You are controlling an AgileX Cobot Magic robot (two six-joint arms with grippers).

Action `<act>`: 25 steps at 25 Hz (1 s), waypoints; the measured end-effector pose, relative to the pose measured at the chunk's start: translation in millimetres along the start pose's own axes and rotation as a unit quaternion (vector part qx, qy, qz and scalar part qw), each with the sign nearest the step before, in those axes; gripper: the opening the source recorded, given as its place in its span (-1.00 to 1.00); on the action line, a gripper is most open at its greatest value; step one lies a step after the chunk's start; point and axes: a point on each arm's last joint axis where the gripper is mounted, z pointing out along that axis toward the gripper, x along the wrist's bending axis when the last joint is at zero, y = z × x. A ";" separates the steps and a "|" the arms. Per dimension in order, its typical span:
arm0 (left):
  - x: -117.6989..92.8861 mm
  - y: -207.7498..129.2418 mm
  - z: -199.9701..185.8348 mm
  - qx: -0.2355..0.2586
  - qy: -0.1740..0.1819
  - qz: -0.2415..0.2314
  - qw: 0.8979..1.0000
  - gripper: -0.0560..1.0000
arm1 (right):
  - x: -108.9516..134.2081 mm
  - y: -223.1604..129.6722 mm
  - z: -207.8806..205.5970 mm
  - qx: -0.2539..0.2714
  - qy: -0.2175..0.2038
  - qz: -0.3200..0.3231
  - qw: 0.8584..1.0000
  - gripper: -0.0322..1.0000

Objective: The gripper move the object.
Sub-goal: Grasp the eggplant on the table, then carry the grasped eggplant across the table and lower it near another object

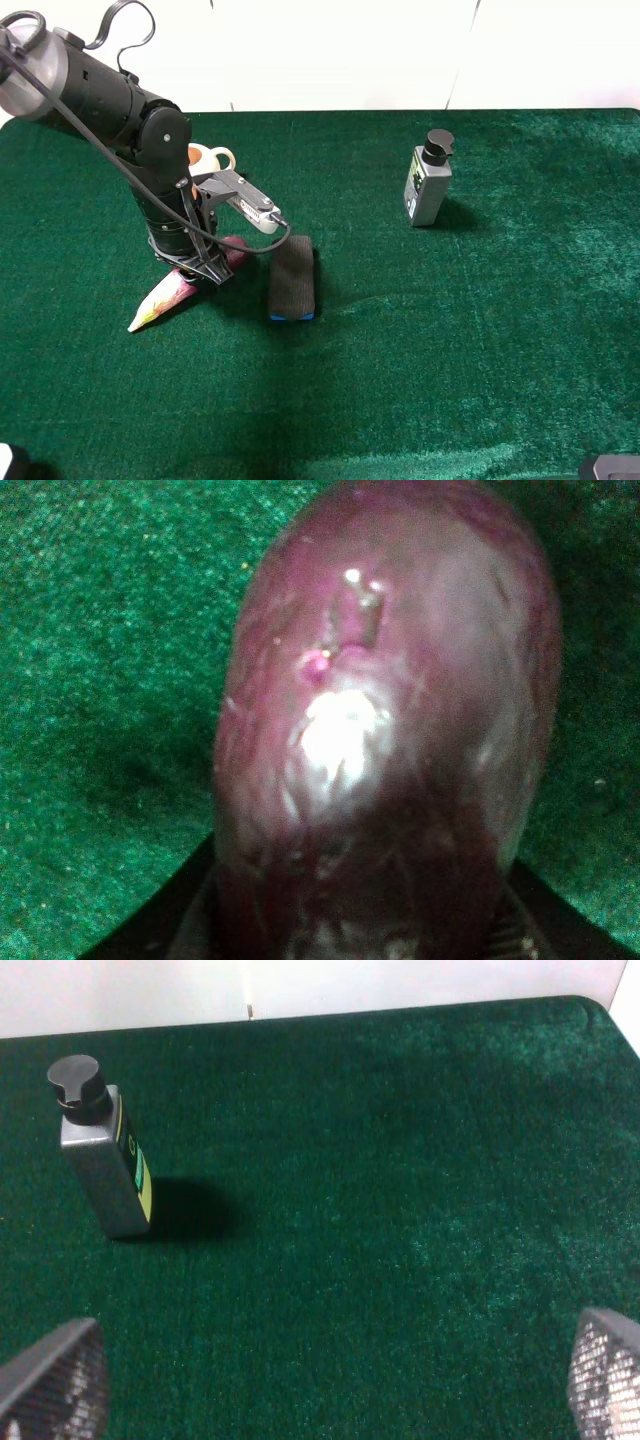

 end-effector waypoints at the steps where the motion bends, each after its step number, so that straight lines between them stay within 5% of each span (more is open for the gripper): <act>1: 0.0 -0.1 0.0 0.001 0.000 0.000 1.000 0.01 | 0.0 0.0 0.0 0.000 0.000 0.000 1.000 0.40; 10: 1.1 8.2 -23.6 0.005 -0.004 -0.002 1.000 0.01 | 0.0 0.0 0.0 0.000 0.000 0.000 1.000 0.40; 25: 2.9 30.8 -118.4 -0.014 -0.015 -0.041 0.999 0.01 | 0.0 0.0 0.0 0.000 0.000 0.000 1.000 0.40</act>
